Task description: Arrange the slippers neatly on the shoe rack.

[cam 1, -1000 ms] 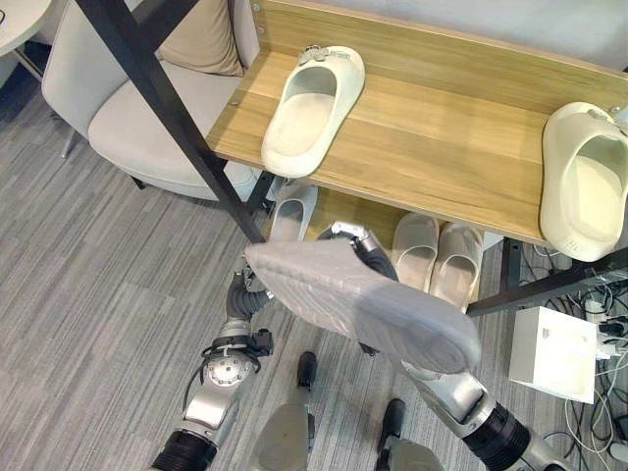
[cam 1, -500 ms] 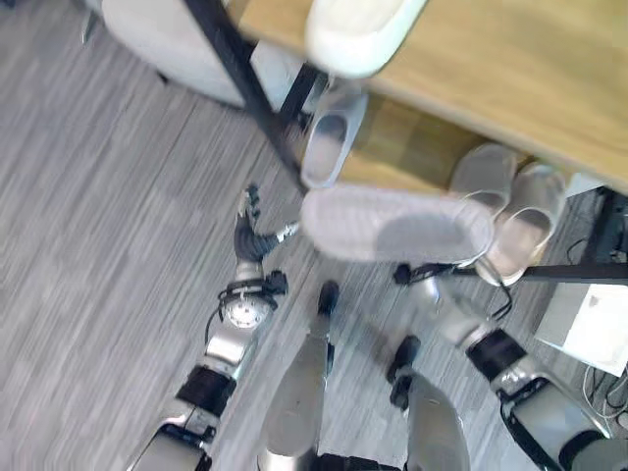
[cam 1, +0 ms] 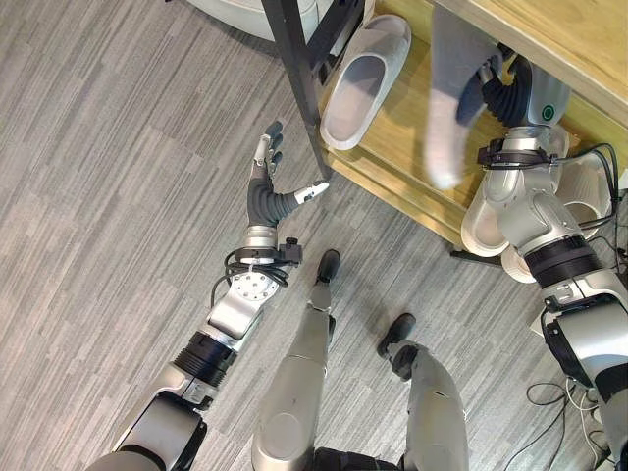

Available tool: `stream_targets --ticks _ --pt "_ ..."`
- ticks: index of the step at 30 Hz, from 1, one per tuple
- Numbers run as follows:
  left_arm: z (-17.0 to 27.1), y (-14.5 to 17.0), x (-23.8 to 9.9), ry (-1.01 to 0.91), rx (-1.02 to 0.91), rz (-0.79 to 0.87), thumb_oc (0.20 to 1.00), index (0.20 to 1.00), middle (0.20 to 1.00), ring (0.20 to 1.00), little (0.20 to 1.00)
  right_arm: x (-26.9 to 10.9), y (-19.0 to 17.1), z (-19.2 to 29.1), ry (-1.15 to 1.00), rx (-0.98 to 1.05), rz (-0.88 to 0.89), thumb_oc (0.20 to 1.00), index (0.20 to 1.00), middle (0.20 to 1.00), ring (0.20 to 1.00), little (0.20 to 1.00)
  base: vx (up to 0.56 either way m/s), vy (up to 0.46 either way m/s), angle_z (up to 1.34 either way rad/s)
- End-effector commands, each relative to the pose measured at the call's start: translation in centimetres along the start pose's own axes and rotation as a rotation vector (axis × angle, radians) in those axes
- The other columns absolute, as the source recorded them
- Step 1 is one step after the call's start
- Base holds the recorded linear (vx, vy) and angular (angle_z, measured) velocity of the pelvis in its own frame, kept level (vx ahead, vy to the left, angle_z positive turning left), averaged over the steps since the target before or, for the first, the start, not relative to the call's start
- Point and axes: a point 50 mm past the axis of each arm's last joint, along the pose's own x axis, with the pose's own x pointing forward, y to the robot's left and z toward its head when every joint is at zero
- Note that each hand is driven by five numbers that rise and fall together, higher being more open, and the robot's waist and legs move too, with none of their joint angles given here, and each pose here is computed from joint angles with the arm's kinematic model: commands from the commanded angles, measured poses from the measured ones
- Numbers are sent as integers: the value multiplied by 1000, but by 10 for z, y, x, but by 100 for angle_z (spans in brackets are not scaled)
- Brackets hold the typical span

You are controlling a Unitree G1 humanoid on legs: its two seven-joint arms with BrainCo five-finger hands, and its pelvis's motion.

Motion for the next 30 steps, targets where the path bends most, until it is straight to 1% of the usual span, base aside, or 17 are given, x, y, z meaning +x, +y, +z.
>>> stream_targets --ticks 1,12,20,27,28,29,30 --pt "19 -3 -1 -120 -45 -3 1000 1000 1000 1000 1000 -2 -7 -9 -5 -8 -41 200 200 200 200 200 1 31 1" --pt "26 -4 4 -151 -54 13 1000 1000 1000 1000 1000 -10 8 -19 -6 -98 69 200 200 200 200 200 1 7 0" --pt "37 -9 9 -198 -82 -9 1000 1000 1000 1000 1000 6 7 -36 34 -235 102 200 200 200 200 200 35 -20 6" --pt "40 -14 10 -210 -90 -33 1000 1000 1000 1000 1000 20 2 -39 54 -288 84 200 200 200 200 200 26 3 4" --pt "41 -16 10 -212 -95 -38 1000 1000 1000 1000 1000 22 3 -36 52 -289 82 423 423 423 423 423 31 9 3" --pt "41 -16 11 -215 -97 -41 1000 1000 1000 1000 1000 23 3 -36 55 -290 81 724 724 724 724 724 0 0 0" --pt "42 -17 12 -218 -98 -40 1000 1000 1000 1000 1000 23 5 -34 58 -286 83 1000 1000 1000 1000 1000 0 0 0"
